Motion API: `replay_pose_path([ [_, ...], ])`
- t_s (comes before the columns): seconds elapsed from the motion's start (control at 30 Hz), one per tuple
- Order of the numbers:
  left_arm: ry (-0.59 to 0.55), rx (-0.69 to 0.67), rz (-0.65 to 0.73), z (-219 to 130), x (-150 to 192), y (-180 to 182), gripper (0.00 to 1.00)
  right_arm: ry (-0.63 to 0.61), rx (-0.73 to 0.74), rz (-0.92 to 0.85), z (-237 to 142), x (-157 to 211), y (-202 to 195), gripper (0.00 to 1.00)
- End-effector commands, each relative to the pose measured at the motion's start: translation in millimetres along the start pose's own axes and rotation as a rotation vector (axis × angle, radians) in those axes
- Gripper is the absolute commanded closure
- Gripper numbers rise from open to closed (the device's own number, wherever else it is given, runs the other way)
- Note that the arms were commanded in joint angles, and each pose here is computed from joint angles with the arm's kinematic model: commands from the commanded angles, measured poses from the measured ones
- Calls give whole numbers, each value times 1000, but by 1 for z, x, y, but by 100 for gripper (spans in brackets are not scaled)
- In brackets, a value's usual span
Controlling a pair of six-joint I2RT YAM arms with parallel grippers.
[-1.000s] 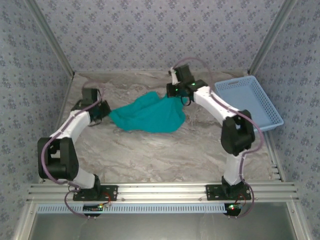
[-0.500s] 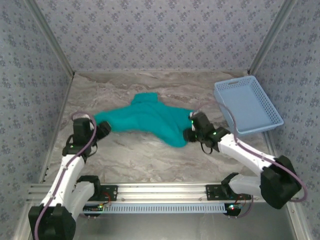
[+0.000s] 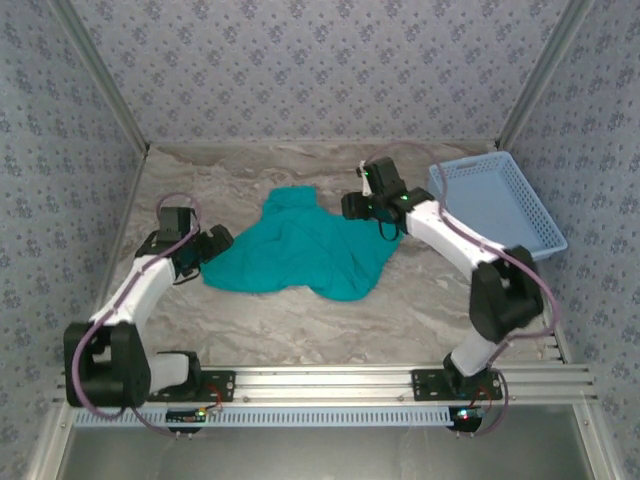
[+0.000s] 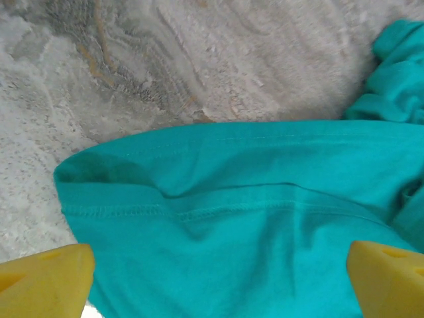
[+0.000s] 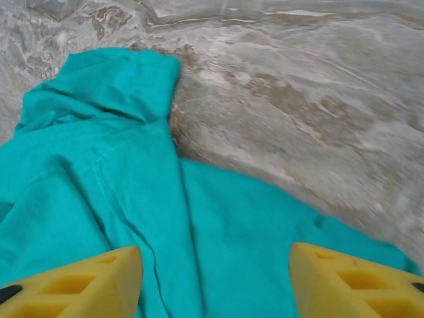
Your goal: Fold the inside-out t-shirt
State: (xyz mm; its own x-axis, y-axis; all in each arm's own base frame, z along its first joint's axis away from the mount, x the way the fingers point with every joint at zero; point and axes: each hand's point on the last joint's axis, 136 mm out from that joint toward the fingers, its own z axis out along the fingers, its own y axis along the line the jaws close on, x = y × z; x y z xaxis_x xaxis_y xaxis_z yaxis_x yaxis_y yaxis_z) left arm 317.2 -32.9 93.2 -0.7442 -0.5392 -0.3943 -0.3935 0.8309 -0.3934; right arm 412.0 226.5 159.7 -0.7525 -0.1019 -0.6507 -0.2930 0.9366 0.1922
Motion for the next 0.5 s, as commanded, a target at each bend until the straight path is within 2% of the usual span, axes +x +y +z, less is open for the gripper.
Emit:
replay_pose_path([
  [0.0,66,-45,19,17,6,2,6,135,-63,-68,34,30,24,38],
  [0.13,121,-33,89,35,12,-17,7,224,-73,-67,59,53,33,41],
  [0.27,166,17,139,44,20,-42,10,276,-140,-76,72,75,53,50],
  [0.3,163,30,146,43,19,-48,11,289,-148,-87,74,80,56,56],
  [0.33,154,41,153,40,16,-53,11,294,-153,-97,74,81,58,75],
  [0.37,142,51,159,37,13,-57,11,294,-158,-105,73,82,60,86],
  [0.43,109,78,177,27,4,-67,10,273,-192,-127,66,77,67,99],
  [0.47,96,91,185,22,-1,-72,10,262,-210,-142,60,75,71,100],
])
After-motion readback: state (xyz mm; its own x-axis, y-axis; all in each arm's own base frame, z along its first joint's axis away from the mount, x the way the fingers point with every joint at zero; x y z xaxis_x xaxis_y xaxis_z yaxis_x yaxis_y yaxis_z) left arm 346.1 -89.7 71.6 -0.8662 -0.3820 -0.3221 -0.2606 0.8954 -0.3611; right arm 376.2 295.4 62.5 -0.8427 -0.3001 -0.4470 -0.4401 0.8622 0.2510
